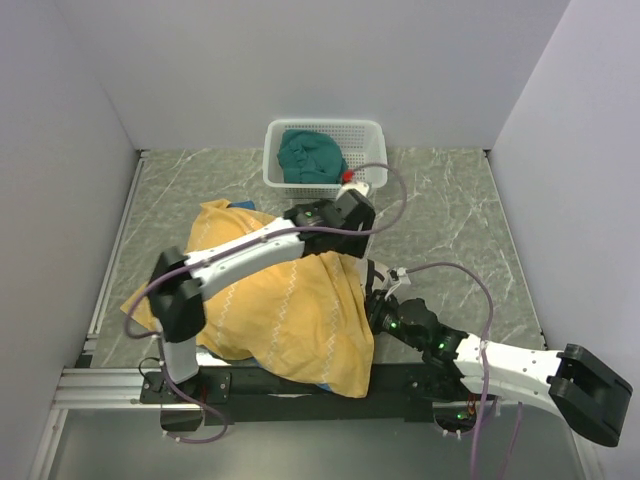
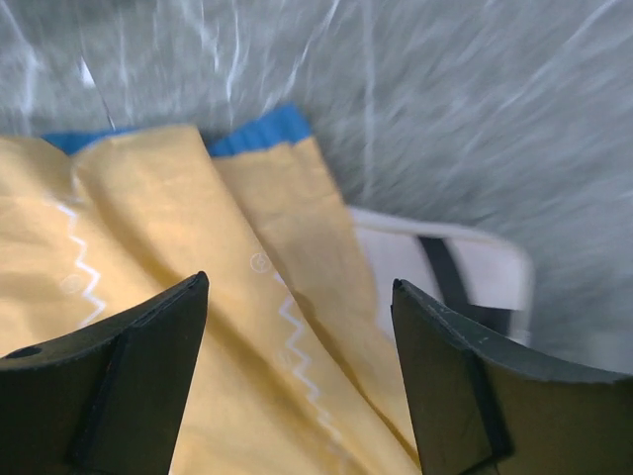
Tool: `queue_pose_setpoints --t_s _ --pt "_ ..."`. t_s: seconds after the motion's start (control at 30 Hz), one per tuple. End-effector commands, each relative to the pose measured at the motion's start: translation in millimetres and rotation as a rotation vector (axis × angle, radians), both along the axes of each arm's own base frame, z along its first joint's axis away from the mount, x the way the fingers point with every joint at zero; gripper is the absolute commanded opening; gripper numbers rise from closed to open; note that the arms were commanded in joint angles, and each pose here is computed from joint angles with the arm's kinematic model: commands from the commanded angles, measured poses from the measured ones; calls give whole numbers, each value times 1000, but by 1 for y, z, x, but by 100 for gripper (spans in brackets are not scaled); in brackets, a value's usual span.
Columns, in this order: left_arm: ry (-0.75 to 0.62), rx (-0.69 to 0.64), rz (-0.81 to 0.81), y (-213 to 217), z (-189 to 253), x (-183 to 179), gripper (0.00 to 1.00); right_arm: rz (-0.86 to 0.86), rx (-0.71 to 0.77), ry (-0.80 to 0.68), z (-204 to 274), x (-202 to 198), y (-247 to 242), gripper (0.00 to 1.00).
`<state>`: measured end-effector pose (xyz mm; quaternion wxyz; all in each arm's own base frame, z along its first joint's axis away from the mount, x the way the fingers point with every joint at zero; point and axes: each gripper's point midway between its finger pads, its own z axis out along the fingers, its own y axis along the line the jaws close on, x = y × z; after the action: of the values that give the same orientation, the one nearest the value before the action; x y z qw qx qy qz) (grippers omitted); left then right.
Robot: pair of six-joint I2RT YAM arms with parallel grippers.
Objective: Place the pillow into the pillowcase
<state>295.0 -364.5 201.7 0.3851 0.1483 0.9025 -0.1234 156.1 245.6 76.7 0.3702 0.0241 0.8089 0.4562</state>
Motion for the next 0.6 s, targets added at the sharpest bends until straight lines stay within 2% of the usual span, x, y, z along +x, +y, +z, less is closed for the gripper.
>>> queue_pose_setpoints --t_s 0.0,0.13,0.23,0.27,0.33,0.37,0.43,0.47,0.53,0.57 --pt "19 112 -65 -2 -12 3 78 -16 33 -30 -7 -4 -7 0" --pt "57 139 -94 -10 -33 4 76 -18 22 -33 -8 -5 -9 0" --pt "83 129 -119 -16 -41 1 70 -23 20 -31 -9 -5 -10 0" --pt "86 131 -118 -16 -43 1 60 -25 19 -29 -9 -4 -10 0" --pt "85 143 -103 -13 -45 3 46 -24 16 -26 -10 -5 -10 0" --pt "75 142 -99 -14 -41 5 29 -21 14 -24 -10 -5 -10 0" --pt "63 130 -108 -16 -32 6 18 -11 17 -32 -6 -5 -7 0" --pt "55 115 -115 -19 -24 7 9 0 20 -35 -3 -6 -5 0" --pt "47 123 -120 -21 -19 9 7 7 21 -56 9 -3 -1 0" --pt "45 130 -118 -19 -14 10 19 5 19 -63 12 -2 -1 0"
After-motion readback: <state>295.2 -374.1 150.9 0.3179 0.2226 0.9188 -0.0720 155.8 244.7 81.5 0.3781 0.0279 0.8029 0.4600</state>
